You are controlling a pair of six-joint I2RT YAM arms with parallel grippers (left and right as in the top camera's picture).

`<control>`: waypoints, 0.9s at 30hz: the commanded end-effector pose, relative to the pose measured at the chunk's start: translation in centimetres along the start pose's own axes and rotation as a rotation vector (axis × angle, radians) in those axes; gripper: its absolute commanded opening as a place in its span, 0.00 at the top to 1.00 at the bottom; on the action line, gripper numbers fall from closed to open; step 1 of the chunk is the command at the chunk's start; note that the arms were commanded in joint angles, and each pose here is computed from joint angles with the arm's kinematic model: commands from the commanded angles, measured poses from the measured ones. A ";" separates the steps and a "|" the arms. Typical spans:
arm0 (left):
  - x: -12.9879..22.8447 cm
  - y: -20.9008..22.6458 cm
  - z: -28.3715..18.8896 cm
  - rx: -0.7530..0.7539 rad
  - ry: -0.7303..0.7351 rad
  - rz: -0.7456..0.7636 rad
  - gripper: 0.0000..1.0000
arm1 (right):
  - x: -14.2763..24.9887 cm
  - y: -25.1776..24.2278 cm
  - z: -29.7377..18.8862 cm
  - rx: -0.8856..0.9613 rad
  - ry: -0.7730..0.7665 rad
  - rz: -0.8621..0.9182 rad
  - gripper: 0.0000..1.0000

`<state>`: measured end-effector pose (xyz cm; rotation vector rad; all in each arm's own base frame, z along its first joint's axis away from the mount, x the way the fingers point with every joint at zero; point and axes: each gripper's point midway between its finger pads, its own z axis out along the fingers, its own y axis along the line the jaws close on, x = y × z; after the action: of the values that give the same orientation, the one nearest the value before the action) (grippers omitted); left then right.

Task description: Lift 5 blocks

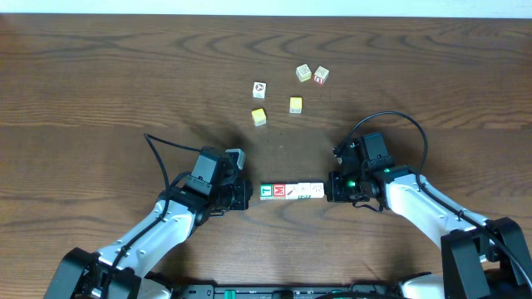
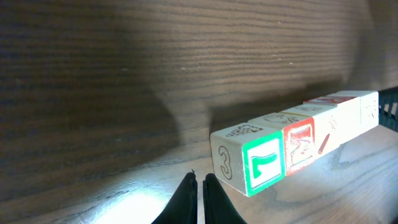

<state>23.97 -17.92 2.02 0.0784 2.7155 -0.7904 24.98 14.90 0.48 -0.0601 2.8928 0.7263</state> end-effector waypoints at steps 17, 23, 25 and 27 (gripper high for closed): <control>0.6 0.5 2.0 0.011 0.047 -0.070 0.93 | 0.0 0.9 0.0 -0.033 0.007 -0.039 0.99; 0.5 -0.8 2.1 0.053 0.045 -0.042 0.93 | 0.0 0.9 0.0 -0.033 0.007 -0.044 0.99; 0.6 -1.2 2.2 0.062 0.044 -0.027 0.93 | 0.0 0.9 0.0 -0.034 0.008 -0.047 0.99; 0.7 -1.5 2.3 0.068 0.046 -0.016 0.93 | 0.0 1.0 0.0 -0.042 0.010 -0.052 0.99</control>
<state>24.05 -19.65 0.54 0.0573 2.7368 -0.8640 24.93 15.02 0.54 -0.0830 2.8887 0.7363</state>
